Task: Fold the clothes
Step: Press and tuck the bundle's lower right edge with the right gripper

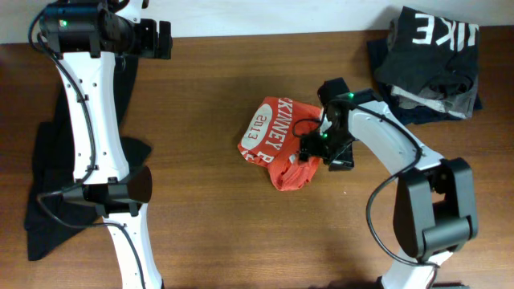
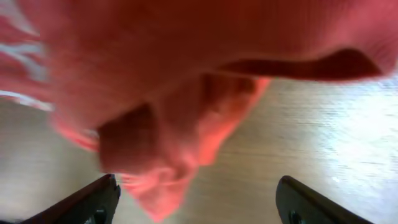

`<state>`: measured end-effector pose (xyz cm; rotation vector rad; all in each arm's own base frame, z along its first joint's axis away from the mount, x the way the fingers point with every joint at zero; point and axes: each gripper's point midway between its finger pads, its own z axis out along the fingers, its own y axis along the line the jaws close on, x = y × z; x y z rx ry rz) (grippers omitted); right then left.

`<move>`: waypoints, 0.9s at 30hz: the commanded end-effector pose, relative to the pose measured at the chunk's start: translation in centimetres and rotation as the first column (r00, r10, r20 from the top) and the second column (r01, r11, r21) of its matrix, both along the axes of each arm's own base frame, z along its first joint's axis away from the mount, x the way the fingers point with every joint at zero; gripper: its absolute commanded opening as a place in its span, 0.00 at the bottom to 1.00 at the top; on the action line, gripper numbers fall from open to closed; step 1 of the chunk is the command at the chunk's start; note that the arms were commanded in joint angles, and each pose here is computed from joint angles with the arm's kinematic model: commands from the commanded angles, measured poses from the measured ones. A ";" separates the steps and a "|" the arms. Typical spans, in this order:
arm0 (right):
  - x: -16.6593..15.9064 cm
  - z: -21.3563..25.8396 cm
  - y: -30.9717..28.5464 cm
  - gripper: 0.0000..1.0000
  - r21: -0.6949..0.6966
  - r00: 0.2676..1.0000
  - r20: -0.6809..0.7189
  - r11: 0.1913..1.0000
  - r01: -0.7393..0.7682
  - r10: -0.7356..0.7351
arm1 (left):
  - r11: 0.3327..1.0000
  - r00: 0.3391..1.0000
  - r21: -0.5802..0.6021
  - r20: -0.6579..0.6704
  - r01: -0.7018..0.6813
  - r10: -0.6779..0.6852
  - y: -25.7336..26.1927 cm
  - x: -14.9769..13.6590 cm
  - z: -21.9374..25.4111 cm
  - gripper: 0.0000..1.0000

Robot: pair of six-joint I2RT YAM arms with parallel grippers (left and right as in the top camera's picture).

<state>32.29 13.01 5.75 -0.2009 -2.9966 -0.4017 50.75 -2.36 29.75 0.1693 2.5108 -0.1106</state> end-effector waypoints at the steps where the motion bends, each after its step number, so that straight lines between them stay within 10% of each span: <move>1: 0.4 1.5 1.2 0.85 0.088 0.999 0.038 0.996 0.002 -0.005 | 1.000 1.000 0.020 0.005 0.003 -0.003 0.5 0.2 -0.1 0.99; 27: 4.0 -3.2 -1.6 0.94 -0.043 0.945 0.108 0.948 0.314 -0.308 | 1.000 1.000 0.020 0.004 0.004 -0.004 0.5 0.1 -0.1 0.99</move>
